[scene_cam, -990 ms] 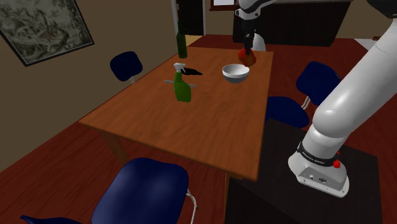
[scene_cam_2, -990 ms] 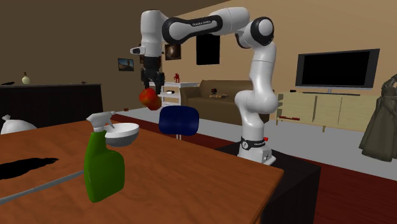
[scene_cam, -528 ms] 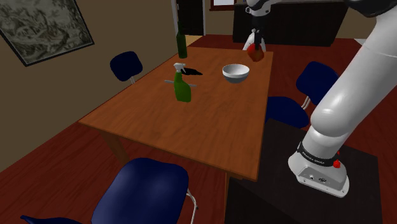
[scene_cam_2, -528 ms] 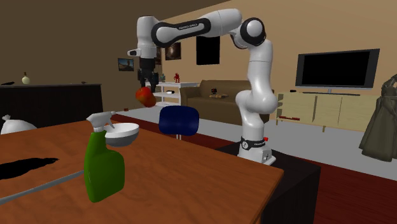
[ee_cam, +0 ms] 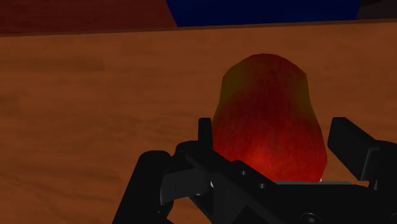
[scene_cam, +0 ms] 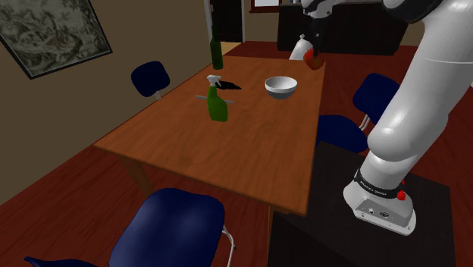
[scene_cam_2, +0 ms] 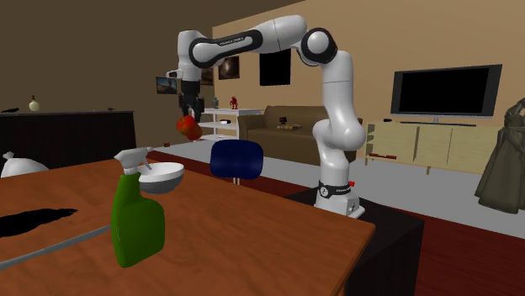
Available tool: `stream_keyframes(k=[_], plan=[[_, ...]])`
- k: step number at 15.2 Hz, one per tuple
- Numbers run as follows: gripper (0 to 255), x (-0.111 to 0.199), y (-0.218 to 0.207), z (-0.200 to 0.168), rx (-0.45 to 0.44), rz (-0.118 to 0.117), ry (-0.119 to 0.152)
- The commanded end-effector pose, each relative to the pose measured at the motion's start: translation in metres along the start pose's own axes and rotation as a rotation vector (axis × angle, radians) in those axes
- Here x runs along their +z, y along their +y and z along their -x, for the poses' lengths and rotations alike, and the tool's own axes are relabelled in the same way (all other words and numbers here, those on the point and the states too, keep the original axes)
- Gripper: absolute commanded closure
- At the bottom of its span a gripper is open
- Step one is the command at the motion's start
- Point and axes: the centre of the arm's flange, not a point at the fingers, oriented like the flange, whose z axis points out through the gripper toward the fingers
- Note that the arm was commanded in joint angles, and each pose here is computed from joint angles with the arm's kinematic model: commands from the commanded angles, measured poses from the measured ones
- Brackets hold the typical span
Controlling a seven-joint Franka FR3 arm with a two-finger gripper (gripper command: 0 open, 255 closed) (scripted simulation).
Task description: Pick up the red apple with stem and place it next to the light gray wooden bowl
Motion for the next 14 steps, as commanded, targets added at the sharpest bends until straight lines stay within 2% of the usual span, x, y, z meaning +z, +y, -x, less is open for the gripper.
stream_keyframes(k=[1,14], plan=[[255,0.010,0.000,0.000,-0.001,0.000,0.000],[255,0.077,-0.011,-0.005,-0.001,0.000,0.000]])
